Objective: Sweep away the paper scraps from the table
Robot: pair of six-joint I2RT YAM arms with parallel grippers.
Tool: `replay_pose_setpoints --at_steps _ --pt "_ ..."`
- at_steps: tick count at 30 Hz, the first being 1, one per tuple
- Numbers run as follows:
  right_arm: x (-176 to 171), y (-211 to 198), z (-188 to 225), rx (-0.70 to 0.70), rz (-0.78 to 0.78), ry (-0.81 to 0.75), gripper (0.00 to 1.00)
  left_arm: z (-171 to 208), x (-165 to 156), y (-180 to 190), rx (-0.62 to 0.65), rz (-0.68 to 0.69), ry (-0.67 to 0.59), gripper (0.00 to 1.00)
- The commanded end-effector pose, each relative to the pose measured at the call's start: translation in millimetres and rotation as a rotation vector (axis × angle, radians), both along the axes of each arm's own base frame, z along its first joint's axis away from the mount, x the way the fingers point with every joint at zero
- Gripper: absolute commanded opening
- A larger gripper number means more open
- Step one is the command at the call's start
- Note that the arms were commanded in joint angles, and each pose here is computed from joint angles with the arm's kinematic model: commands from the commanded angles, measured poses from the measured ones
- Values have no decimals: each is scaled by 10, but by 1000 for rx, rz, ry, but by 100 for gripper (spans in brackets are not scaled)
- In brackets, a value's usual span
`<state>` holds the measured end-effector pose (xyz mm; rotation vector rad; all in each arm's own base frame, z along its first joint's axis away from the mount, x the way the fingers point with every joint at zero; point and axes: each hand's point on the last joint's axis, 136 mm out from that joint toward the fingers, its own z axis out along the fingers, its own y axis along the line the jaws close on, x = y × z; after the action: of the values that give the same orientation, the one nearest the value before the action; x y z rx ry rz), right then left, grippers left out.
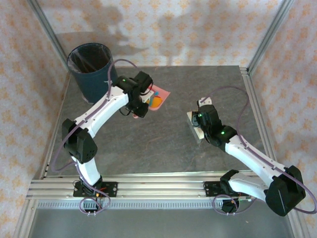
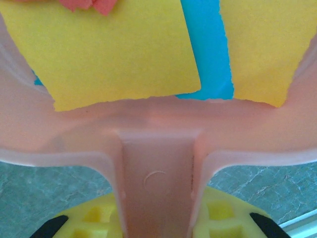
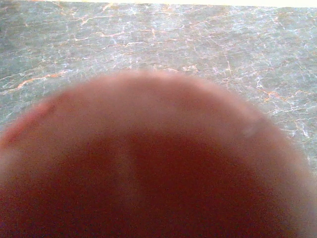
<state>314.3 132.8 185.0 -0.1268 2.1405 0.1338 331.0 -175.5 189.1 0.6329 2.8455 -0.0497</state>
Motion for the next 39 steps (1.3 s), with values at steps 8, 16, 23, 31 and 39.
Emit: replay_pose_setpoints --at_steps 8,16,23,31,39 --pt "35 42 26 29 -1 -17 0 617 223 416 -27 85 -115 0" --pt "49 56 23 27 2 -10 0 915 471 659 -59 175 -177 0" --pt "41 53 17 30 -1 -3 0 1133 718 888 -114 252 -217 0" --pt "29 40 10 27 -6 5 0 1266 972 1096 -225 344 -244 0" --pt "21 35 0 26 -9 15 0 1335 1113 1210 -377 434 -256 0"
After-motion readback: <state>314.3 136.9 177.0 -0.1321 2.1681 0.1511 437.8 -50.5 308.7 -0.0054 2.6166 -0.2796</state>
